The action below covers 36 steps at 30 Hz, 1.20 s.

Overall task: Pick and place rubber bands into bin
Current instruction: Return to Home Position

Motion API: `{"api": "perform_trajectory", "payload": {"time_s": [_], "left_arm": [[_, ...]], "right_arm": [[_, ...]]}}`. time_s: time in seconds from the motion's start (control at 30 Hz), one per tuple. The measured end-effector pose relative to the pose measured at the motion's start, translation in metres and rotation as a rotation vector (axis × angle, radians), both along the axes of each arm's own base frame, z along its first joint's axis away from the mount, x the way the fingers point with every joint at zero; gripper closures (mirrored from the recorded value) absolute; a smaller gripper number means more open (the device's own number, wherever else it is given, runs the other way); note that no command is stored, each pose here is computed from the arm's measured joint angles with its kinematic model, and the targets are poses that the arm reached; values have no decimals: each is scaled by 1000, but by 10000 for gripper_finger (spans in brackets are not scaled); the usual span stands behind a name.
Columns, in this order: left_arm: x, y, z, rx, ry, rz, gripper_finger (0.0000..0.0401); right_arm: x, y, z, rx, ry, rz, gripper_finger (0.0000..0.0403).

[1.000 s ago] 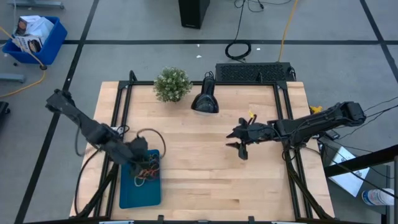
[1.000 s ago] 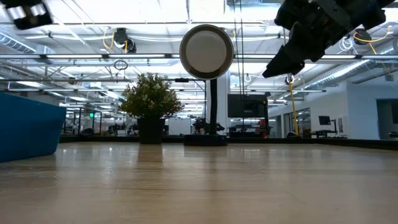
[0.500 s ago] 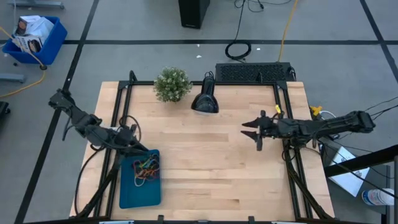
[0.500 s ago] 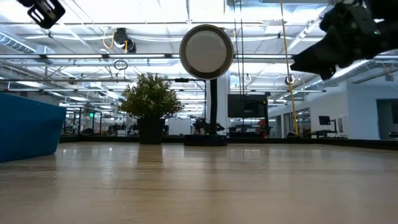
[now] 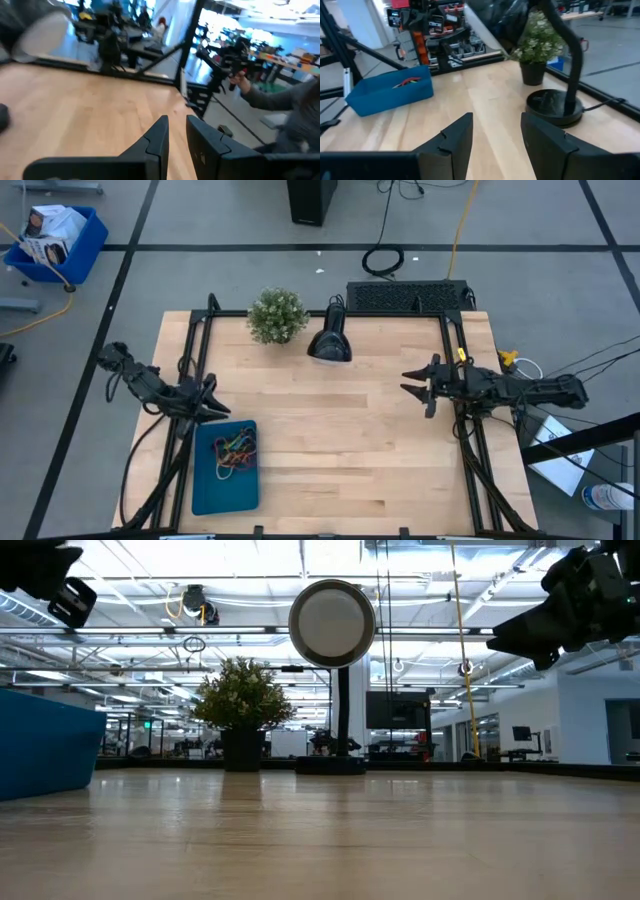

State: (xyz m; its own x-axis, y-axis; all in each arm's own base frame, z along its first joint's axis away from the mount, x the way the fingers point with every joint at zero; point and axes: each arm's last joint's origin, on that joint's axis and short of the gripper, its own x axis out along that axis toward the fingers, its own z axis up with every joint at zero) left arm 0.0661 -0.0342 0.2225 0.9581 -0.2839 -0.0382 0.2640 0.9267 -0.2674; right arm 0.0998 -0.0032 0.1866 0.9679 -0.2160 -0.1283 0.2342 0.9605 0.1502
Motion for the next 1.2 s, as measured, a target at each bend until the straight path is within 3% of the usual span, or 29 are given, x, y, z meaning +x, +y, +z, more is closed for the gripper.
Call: {"api": "perform_trajectory", "payload": {"time_s": [0.43, 0.63, 0.73, 0.87, 1.2], "left_arm": [[5, 15, -7, 159, 12, 307, 329], [6, 26, 6, 246, -106, 494, 329], [7, 29, 11, 279, -154, 510, 329], [9, 32, 7, 247, -150, 510, 329], [29, 38, -43, 219, -151, 565, 329]], "right_arm": [[-15, -13, -1, -67, -6, -138, 241], [-17, -19, 0, -89, -5, -211, 243], [-17, -21, 0, -89, -5, -235, 242], [-17, -23, 1, -89, -11, -250, 241], [-17, -23, 2, -92, -24, -256, 242]]}}
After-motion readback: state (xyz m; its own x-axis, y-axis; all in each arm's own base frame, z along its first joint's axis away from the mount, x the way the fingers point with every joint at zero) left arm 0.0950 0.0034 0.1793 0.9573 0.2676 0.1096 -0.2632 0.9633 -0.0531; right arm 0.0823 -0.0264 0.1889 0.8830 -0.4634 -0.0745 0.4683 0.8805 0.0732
